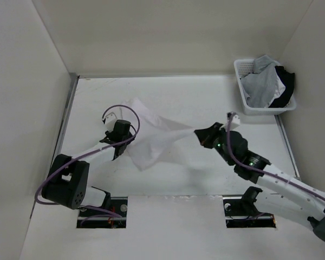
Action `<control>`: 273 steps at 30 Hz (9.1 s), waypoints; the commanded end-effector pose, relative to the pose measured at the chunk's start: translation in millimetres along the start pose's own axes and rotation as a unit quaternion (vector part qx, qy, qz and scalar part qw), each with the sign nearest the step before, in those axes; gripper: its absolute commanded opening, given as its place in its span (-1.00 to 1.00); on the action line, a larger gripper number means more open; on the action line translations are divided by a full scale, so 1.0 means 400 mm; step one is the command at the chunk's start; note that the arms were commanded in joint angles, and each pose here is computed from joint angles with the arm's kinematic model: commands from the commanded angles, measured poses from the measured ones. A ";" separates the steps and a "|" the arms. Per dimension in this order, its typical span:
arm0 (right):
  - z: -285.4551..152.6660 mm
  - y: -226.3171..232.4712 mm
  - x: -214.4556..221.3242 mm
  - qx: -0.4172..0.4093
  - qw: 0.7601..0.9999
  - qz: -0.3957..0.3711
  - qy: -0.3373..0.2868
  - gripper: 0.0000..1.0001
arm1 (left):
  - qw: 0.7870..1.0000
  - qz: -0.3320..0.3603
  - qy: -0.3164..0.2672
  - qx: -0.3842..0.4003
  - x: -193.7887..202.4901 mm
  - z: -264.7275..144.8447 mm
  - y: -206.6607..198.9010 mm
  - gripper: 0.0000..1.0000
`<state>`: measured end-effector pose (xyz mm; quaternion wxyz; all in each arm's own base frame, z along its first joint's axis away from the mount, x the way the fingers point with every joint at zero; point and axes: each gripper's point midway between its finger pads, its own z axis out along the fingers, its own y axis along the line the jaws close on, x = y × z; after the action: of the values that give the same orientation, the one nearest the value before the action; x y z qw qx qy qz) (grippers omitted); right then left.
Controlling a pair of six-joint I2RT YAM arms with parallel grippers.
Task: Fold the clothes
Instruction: Flatten the tank top out, then fold the tank top
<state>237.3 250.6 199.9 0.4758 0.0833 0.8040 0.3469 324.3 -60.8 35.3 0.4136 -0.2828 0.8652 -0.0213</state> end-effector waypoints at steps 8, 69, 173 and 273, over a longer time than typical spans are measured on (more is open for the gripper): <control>0.023 -0.214 -0.028 0.082 0.997 -0.005 -0.011 -0.98 | 0.998 0.036 0.028 0.045 0.062 -0.070 -0.035 -0.14; 0.049 -0.195 0.111 0.056 0.997 -0.005 0.056 -0.97 | 0.986 0.028 0.111 0.124 0.213 -0.109 -0.054 -0.56; 0.126 -0.100 -0.332 0.048 0.996 -0.045 -0.065 -1.00 | 0.951 -0.149 -0.184 0.199 -0.500 -0.266 -0.267 -0.98; 0.017 -0.131 -0.095 0.034 0.999 -0.021 -0.004 -0.99 | 0.940 -0.173 -0.117 0.271 -0.300 -0.376 -0.125 -1.00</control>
<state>305.8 210.2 167.5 0.4534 0.1017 0.8203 0.3336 329.3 -76.6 204.3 0.5496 -0.3184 0.7119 -0.2996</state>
